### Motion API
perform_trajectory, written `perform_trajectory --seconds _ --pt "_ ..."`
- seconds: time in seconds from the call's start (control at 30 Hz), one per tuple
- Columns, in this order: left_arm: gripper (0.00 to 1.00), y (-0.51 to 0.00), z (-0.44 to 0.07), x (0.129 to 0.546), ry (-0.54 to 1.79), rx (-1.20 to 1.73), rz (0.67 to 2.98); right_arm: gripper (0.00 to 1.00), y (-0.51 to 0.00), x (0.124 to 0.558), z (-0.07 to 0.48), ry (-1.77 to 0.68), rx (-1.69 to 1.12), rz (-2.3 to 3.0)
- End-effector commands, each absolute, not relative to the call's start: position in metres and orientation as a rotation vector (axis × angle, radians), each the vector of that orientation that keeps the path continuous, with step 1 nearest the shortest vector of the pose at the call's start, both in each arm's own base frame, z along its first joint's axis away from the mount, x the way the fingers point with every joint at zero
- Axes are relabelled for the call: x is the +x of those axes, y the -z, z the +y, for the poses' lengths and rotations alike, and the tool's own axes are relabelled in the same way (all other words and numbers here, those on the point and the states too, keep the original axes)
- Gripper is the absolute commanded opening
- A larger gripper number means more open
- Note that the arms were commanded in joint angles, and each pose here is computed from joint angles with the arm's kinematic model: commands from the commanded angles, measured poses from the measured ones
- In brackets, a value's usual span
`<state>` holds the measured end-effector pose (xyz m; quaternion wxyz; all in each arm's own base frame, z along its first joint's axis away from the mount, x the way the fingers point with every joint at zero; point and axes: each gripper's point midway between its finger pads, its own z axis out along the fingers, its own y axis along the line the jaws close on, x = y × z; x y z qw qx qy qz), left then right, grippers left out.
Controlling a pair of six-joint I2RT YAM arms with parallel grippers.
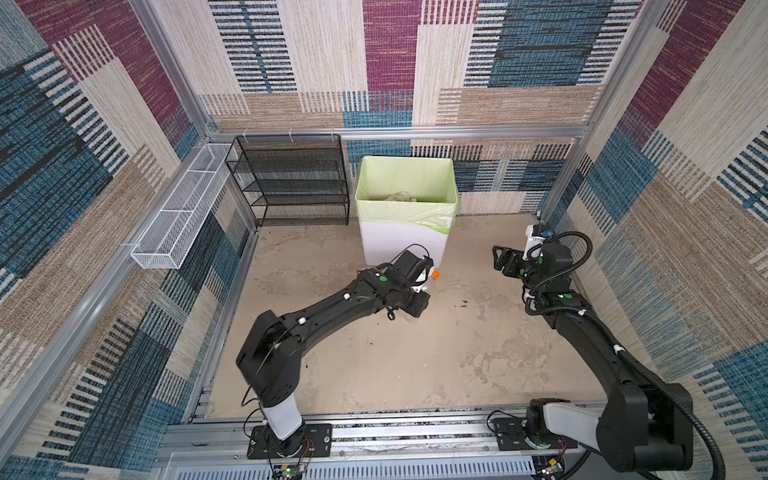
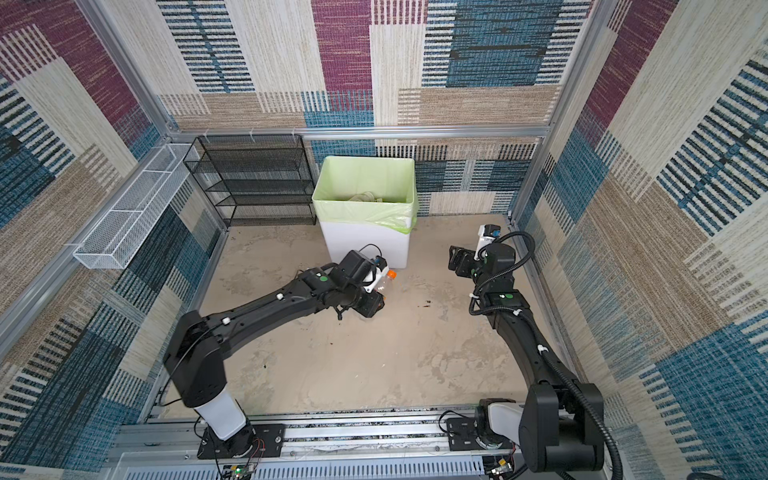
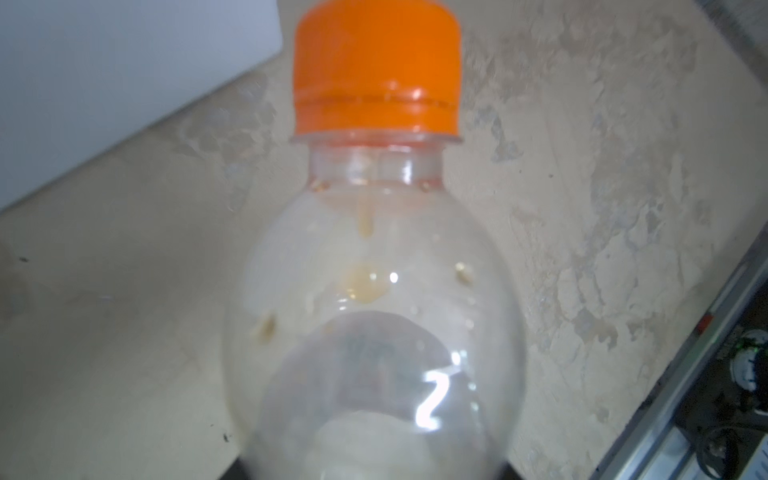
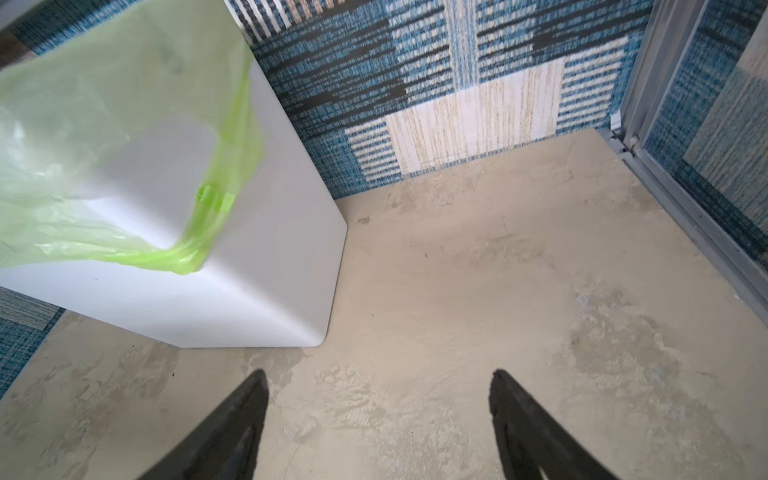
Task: Throw the plastic bottles in the bin
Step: 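Lift the orange-capped bottle with the left gripper and carry it over the bin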
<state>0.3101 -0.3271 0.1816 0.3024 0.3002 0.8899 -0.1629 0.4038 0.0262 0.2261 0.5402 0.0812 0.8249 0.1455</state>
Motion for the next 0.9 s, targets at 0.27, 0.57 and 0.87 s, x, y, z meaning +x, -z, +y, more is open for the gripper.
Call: perform_trajectory --seconds 0.27,0.57,0.87 --pt "0.48 -0.412 -0.218 0.295 0.451 0.212 1.322 0.83 -0.202 0.402 0.062 -0.301 0.122 2.038" --pt "0.50 -0.539 -0.190 0.234 0.339 0.266 0.788 0.83 -0.212 0.398 0.067 -0.292 0.119 2.002" --pt "0.69 -0.550 -0.232 0.422 0.324 0.226 1.381 0.82 -0.216 0.403 0.086 -0.352 0.096 1.989"
